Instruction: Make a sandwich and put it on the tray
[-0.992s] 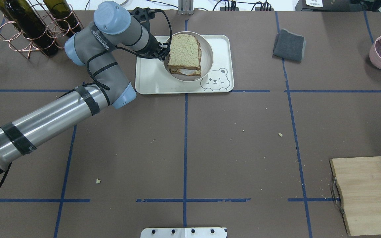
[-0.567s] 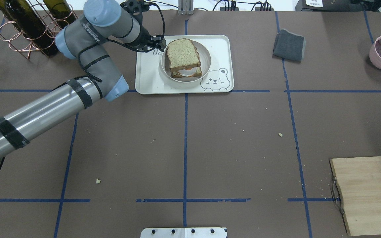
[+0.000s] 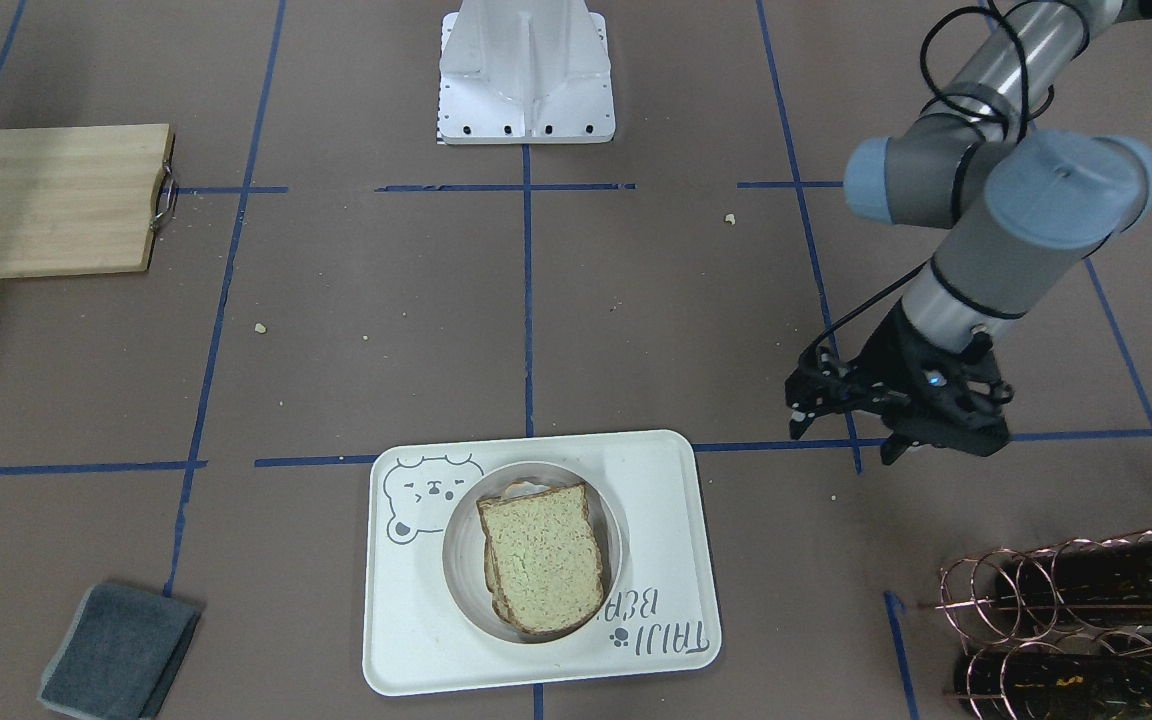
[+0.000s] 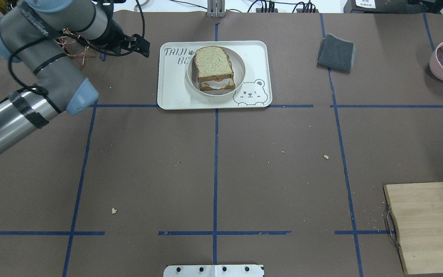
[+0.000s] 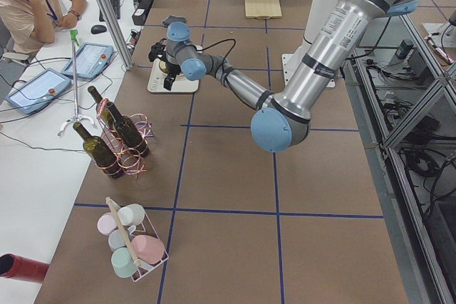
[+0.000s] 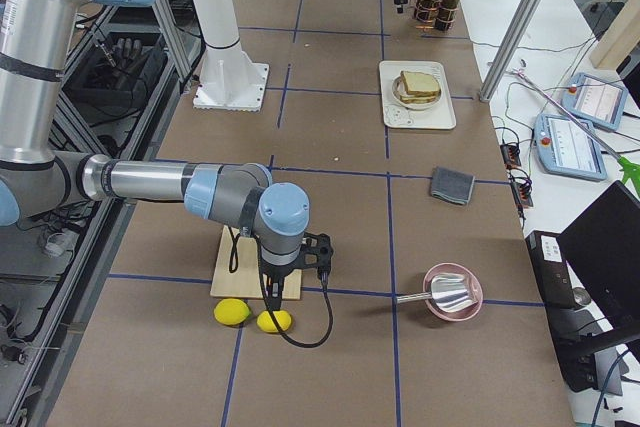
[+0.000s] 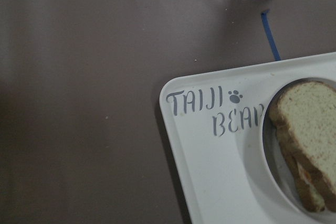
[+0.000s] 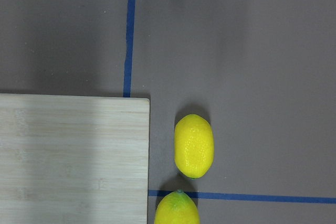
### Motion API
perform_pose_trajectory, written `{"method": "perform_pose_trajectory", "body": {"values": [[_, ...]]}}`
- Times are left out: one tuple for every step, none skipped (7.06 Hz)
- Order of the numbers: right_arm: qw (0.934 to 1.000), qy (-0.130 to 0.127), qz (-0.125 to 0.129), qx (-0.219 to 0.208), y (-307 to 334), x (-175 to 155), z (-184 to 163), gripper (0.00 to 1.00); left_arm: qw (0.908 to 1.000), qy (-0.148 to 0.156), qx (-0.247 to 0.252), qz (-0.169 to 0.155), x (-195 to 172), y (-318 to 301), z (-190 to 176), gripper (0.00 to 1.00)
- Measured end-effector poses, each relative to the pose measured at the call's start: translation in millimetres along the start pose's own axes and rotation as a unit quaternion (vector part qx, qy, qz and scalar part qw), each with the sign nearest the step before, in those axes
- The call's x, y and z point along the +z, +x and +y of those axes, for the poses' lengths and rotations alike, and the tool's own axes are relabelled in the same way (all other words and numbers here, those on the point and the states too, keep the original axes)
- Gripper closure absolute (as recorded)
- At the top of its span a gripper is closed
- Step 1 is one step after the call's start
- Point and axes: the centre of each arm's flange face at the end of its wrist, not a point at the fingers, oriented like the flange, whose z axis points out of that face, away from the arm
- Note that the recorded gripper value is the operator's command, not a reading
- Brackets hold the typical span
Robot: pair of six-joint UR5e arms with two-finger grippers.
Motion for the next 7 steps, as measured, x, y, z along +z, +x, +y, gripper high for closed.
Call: {"method": "perform_pose_trajectory", "body": {"values": [[1.0, 0.0, 0.0, 0.0, 0, 0, 0, 0.0, 0.9985, -0.009, 0.044, -0.03, -40, -58, 39, 0.0], [1.0, 0.0, 0.0, 0.0, 0, 0, 0, 0.0, 0.9944, -0.023, 0.086, -0.057, -74, -125, 77, 0.0], [1.0, 0.0, 0.0, 0.0, 0, 0, 0, 0.0, 0.9904, -0.045, 0.114, -0.065, -101, -202, 117, 0.0], [1.0, -0.001, 0.0, 0.001, 0, 1, 0, 0.0, 0.9905, -0.063, 0.108, -0.057, -121, -267, 160, 0.0], [1.0, -0.001, 0.0, 0.0, 0, 0, 0, 0.0, 0.9926, -0.075, 0.079, -0.054, -137, -317, 208, 0.0], [1.0, -0.001, 0.0, 0.0, 0, 0, 0, 0.0, 0.9941, -0.081, 0.044, -0.058, -149, -351, 249, 0.0], [1.0, -0.001, 0.0, 0.0, 1, 1, 0, 0.0, 0.994, -0.091, 0.011, -0.061, -155, -372, 288, 0.0]]}}
